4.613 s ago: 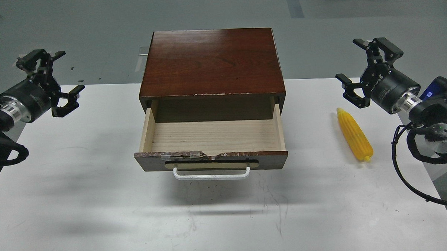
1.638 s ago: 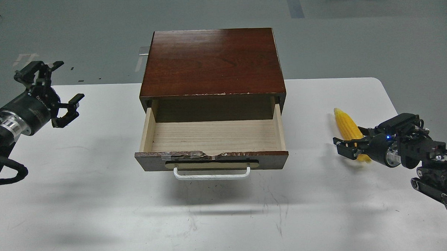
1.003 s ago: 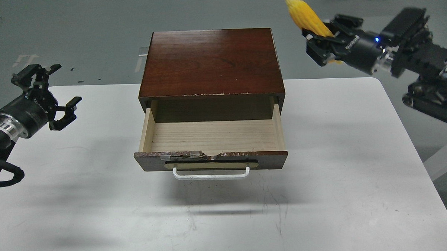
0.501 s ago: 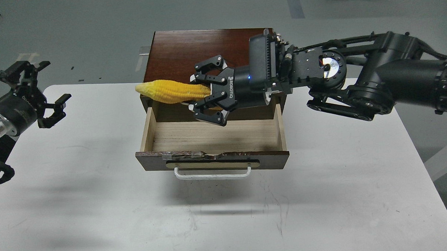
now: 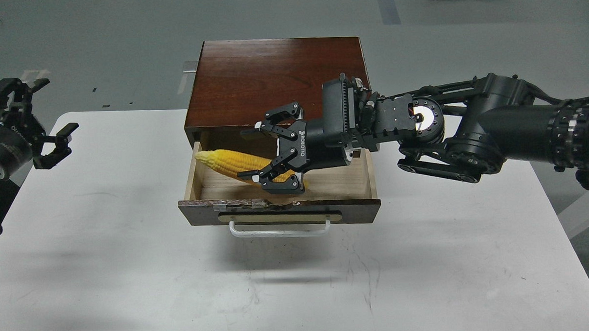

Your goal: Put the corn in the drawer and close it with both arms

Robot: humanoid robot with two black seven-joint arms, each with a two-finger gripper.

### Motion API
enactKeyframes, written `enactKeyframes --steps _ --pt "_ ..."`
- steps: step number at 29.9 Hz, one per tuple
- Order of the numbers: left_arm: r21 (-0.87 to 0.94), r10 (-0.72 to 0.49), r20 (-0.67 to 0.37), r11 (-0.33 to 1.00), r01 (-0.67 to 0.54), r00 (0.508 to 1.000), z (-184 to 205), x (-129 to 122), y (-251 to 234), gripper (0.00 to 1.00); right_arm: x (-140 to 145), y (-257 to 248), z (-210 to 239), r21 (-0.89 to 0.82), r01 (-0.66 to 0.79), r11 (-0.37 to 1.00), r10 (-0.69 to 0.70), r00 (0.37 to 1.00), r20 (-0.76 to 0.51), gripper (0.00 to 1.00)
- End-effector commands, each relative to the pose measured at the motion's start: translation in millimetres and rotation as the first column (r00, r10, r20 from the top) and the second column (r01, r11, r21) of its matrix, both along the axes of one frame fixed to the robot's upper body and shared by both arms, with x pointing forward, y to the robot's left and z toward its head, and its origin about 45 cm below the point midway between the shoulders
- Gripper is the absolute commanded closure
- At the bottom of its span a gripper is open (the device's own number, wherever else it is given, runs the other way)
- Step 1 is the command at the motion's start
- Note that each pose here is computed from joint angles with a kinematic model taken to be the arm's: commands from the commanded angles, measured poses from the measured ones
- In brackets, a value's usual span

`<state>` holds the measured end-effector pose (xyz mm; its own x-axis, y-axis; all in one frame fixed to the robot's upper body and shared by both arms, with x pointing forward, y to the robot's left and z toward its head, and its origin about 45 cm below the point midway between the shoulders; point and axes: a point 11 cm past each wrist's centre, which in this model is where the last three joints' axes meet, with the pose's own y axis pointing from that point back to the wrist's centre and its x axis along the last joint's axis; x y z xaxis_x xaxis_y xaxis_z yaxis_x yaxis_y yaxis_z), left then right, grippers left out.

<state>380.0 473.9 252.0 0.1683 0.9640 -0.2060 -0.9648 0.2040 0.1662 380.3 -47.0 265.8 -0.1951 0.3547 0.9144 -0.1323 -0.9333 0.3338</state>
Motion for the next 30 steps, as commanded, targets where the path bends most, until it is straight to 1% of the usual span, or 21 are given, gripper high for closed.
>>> enactKeyframes --steps 1,5,8,9,10,11,12,13,14,15,16,17,18,20,21,23,25,26,28,29,30 --pt "0.000 -0.001 -0.002 1.000 0.001 1.000 -1 0 -1 0.02 -4 1 2 0.020 0.004 1.000 -0.003 1.000 -0.023 0.00" --pt "0.001 -0.003 -0.004 1.000 0.003 1.000 -2 0 -1 0.02 1 3 19 0.066 0.020 0.998 -0.019 1.000 -0.019 0.00" --pt "0.002 -0.002 -0.005 1.000 0.002 1.000 -2 0 -1 0.02 16 10 61 0.238 0.096 0.966 -0.088 0.995 -0.044 0.00" --pt "0.003 0.003 -0.006 1.000 -0.003 1.000 -3 0 1 0.02 24 14 87 0.359 0.162 0.919 -0.133 0.986 -0.104 0.00" --pt "0.001 0.004 -0.005 1.000 -0.004 1.000 -3 0 1 0.02 29 15 101 0.417 0.199 0.887 -0.153 0.978 -0.142 0.00" --pt "0.002 0.007 -0.006 1.000 -0.007 1.000 -3 0 2 0.02 39 15 122 0.483 0.297 0.824 -0.183 0.946 -0.269 0.00" --pt "0.002 0.008 -0.004 1.000 -0.008 1.000 -3 0 2 0.02 46 12 134 0.506 0.353 0.787 -0.195 0.920 -0.339 0.00" --pt "0.000 0.007 -0.004 1.000 -0.007 1.000 -3 0 2 0.02 67 -8 160 0.537 0.509 0.672 -0.235 0.835 -0.497 0.00" --pt "0.002 0.009 -0.004 1.000 -0.009 1.000 -2 0 3 0.02 88 -39 177 0.525 0.659 0.538 -0.230 0.714 -0.661 0.00" --pt "0.002 0.009 -0.004 1.000 -0.009 1.000 -2 0 3 0.02 88 -40 177 0.525 0.660 0.537 -0.230 0.713 -0.662 0.00" --pt "0.001 0.006 -0.003 1.000 -0.006 1.000 -2 0 3 0.02 105 -73 185 0.476 0.777 0.412 -0.177 0.580 -0.795 0.00" --pt "-0.002 -0.001 -0.002 1.000 0.001 1.000 -1 -1 3 0.02 118 -106 180 0.399 0.865 0.304 -0.102 0.446 -0.889 0.00" --pt "-0.002 -0.005 -0.001 1.000 0.005 1.000 -1 -1 3 0.02 123 -123 174 0.356 0.901 0.248 -0.055 0.380 -0.923 0.00" --pt "-0.003 -0.009 0.005 1.000 0.009 1.000 2 0 3 0.02 132 -181 124 0.138 0.989 0.057 0.131 0.130 -0.983 0.00" --pt "-0.003 -0.009 0.005 1.000 0.009 1.000 2 0 3 0.02 132 -181 123 0.137 0.989 0.056 0.132 0.129 -0.983 0.00" --pt "0.001 -0.019 0.010 1.000 0.019 1.000 4 0 2 0.02 124 -240 74 -0.067 0.992 -0.104 0.298 -0.034 -0.954 0.00" --pt "0.011 -0.032 0.013 0.999 0.032 0.999 6 1 0 0.02 111 -268 37 -0.167 0.972 -0.166 0.360 -0.098 -0.928 0.00" --pt "0.052 -0.043 0.024 0.998 0.042 0.999 10 2 0 0.02 103 -278 16 -0.206 0.961 -0.187 0.380 -0.123 -0.917 0.00" --pt "0.120 -0.060 0.071 0.991 0.051 0.996 20 2 3 0.02 93 -288 -3 -0.245 0.946 -0.212 0.393 -0.147 -0.908 0.00" --pt "0.203 -0.095 0.171 0.977 0.059 0.981 41 6 1 0.02 84 -299 -17 -0.273 0.933 -0.234 0.393 -0.166 -0.904 0.00" --pt "0.204 -0.095 0.172 0.977 0.059 0.981 41 6 1 0.02 84 -299 -17 -0.274 0.933 -0.234 0.393 -0.166 -0.904 0.00"
